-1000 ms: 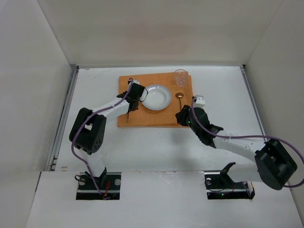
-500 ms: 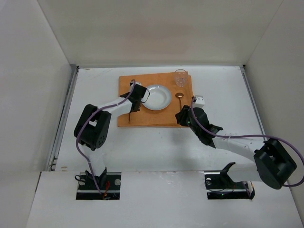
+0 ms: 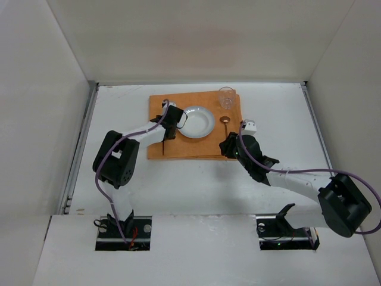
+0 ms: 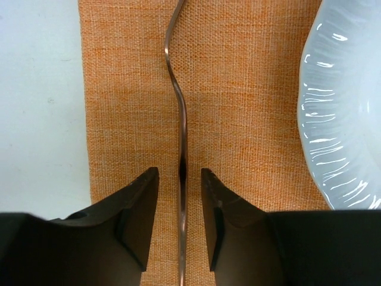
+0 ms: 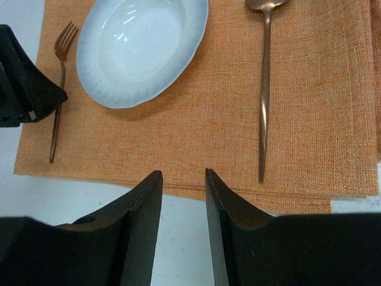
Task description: Set the dinner table for one person
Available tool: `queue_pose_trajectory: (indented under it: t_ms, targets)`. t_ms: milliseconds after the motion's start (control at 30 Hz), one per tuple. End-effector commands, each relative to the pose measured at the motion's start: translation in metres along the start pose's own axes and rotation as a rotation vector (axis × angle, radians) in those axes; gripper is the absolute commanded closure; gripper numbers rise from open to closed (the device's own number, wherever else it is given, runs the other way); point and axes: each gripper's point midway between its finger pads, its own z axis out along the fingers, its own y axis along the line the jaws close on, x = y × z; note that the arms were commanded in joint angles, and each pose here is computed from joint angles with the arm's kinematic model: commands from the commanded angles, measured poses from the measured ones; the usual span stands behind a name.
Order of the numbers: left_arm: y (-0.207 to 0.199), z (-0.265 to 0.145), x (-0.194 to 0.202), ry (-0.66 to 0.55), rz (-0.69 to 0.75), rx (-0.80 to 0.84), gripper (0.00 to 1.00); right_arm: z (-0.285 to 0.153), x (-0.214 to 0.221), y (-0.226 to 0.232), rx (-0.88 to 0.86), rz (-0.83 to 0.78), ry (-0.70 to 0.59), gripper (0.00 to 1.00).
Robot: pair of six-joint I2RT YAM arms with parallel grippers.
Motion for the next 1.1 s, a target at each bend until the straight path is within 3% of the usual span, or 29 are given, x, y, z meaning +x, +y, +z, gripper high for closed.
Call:
queue_pose_trajectory:
  t_ms: [0, 200, 333, 467, 600, 700, 867, 1067]
  targets:
    - [0.007, -0.031, -0.028, -0.096, -0.051, 0.002, 0.64, 0.001, -0.019, 0.009, -0.028, 0.016, -0.064, 0.59]
    - [0.029, -0.087, -0.055, -0.263, -0.199, 0.013, 0.53, -0.004, -0.025, 0.004, -0.011, 0.027, -0.093, 0.58]
    - [0.054, -0.113, -0.050, -0.353, -0.356, 0.036, 0.50, -0.010, -0.035, -0.005, 0.018, 0.048, -0.143, 0.58]
    - [0.096, -0.123, -0.024, -0.382, -0.519, 0.003, 0.47, -0.019, -0.047, -0.018, 0.048, 0.097, -0.203, 0.67]
    - [0.140, -0.118, 0.023, -0.355, -0.695, -0.074, 0.45, -0.027, -0.059, -0.036, 0.075, 0.167, -0.263, 0.84]
    - [0.163, -0.114, 0.060, -0.327, -0.778, -0.144, 0.45, -0.035, -0.068, -0.057, 0.117, 0.233, -0.306, 0.87]
    - [0.180, -0.106, 0.105, -0.276, -0.883, -0.213, 0.43, -0.043, -0.075, -0.096, 0.184, 0.363, -0.362, 0.72]
    - [0.183, -0.097, 0.125, -0.210, -0.923, -0.265, 0.41, -0.042, -0.073, -0.106, 0.195, 0.400, -0.372, 0.57]
